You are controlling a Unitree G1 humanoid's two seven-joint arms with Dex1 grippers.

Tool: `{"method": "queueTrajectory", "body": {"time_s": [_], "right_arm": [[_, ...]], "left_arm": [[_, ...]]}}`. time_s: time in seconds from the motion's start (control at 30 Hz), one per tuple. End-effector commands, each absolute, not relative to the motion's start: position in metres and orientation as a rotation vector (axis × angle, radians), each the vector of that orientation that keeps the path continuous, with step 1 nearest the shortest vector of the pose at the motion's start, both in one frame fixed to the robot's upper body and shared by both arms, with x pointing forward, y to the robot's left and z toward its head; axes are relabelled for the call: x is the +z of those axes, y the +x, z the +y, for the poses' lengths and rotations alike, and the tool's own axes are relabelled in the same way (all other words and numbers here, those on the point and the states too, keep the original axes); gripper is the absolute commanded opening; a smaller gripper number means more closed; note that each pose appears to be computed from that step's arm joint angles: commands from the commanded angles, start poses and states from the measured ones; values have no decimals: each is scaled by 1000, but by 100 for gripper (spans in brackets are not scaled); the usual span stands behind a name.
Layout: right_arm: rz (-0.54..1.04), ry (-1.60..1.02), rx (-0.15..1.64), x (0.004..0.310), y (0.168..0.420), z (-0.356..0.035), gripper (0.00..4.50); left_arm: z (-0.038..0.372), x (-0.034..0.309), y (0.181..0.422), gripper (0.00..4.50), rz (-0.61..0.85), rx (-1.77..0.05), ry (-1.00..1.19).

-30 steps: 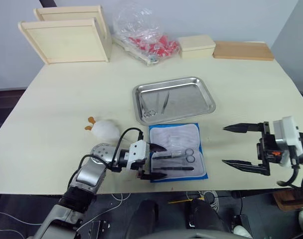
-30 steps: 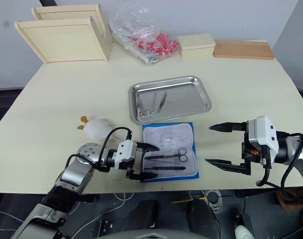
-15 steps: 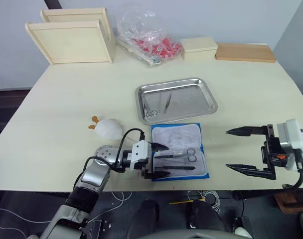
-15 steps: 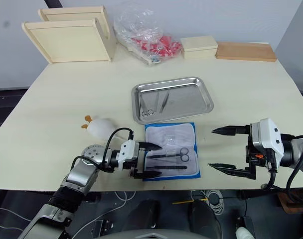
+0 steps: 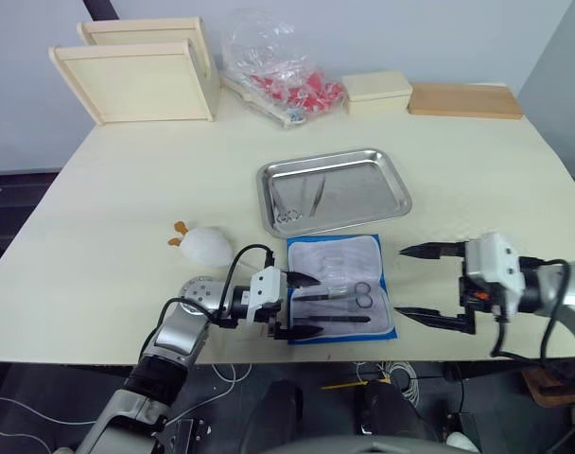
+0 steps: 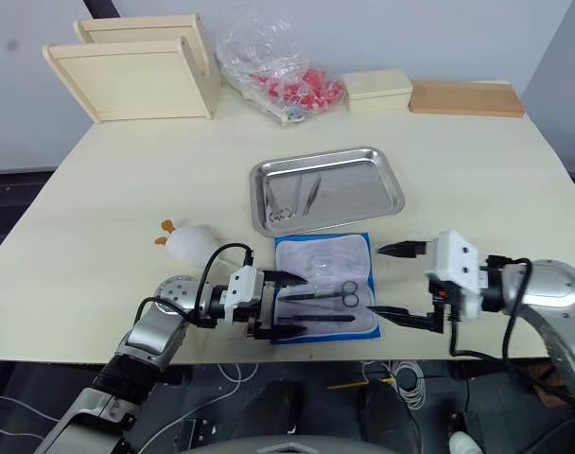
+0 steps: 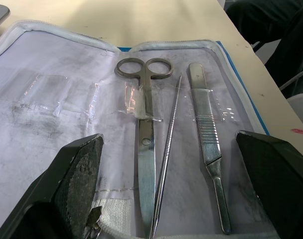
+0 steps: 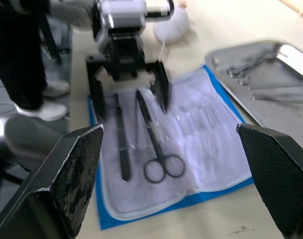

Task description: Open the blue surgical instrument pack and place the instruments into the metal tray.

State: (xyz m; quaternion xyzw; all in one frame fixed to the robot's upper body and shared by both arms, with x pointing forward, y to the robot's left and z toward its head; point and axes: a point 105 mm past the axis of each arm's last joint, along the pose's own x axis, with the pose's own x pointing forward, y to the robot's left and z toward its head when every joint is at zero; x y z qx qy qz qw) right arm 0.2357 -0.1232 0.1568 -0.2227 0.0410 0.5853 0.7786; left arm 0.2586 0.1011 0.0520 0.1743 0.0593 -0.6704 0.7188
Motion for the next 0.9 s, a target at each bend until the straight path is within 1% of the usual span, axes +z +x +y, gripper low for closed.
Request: {"method": "queueTrajectory", "body": {"time_s": [0.03,0.13,0.33,0.57,0.7,0.9], "right_arm": [[110,-560,1227,144,248,-117,450],[150,-590,1220,133,254,-113,450],[172,-628,1223,122,270,-93,450],[220,-698,1226,106,281,-82,450],[233,-705,1243,100,282,-75,450],[312,-732,1264,86,281,-74,450]], "left_arm": [[110,19,247,448,302,-1502,379],[110,17,248,448,309,-1497,381],[109,16,249,448,313,-1491,378],[108,14,251,448,307,-1477,395],[109,14,251,448,307,-1471,398],[110,13,254,448,308,-1457,408]]}}
